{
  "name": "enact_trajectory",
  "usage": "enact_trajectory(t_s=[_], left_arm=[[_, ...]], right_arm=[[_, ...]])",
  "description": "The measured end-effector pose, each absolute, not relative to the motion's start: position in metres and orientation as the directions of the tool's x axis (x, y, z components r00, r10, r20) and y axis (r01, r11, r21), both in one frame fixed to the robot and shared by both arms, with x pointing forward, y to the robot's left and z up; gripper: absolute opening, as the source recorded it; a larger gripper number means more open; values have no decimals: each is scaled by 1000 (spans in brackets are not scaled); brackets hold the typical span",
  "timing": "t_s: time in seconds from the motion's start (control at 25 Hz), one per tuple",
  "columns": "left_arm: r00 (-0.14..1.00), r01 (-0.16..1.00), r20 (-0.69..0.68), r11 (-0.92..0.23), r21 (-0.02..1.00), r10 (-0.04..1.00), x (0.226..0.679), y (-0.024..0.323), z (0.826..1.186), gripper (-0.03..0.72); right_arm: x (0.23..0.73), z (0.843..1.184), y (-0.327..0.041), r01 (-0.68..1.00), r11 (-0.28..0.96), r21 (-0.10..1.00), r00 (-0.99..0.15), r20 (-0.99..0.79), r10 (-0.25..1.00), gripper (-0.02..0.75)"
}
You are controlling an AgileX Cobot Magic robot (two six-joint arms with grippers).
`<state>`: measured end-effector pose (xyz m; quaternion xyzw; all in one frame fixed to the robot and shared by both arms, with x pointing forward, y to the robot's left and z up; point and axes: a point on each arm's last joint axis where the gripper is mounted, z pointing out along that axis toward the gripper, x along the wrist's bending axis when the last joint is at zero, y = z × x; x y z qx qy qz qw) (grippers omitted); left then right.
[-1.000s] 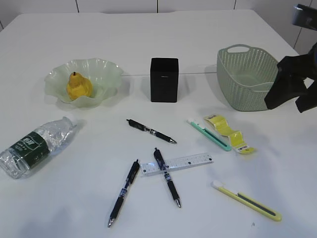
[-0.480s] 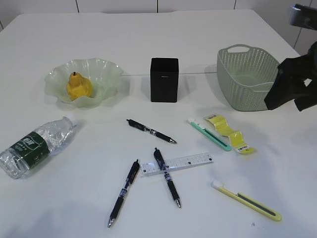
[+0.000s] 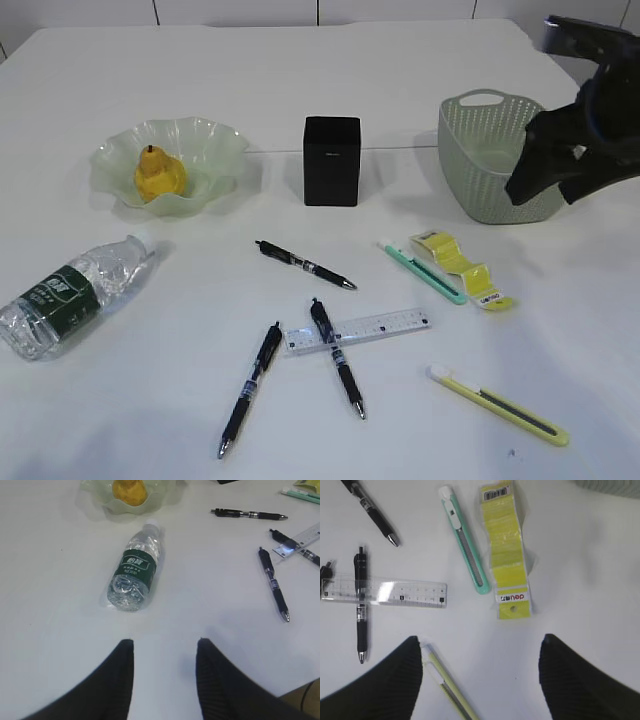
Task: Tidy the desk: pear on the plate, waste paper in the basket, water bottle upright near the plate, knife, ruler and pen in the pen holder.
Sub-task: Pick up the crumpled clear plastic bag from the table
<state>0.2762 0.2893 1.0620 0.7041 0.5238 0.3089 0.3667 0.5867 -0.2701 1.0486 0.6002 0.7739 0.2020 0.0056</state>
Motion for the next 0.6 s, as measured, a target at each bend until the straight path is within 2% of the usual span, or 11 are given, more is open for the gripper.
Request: enact_trajectory(t_s=[0.28, 0.6], left_arm=[[261, 511, 49, -181, 840, 964, 276, 289, 1062, 281], [261, 510, 48, -180, 841, 964, 276, 289, 1062, 274]], right_arm=[[622, 1033, -265, 928, 229, 293, -302, 236, 924, 566], [650, 997, -220, 886, 401, 232, -442, 162, 882, 566]])
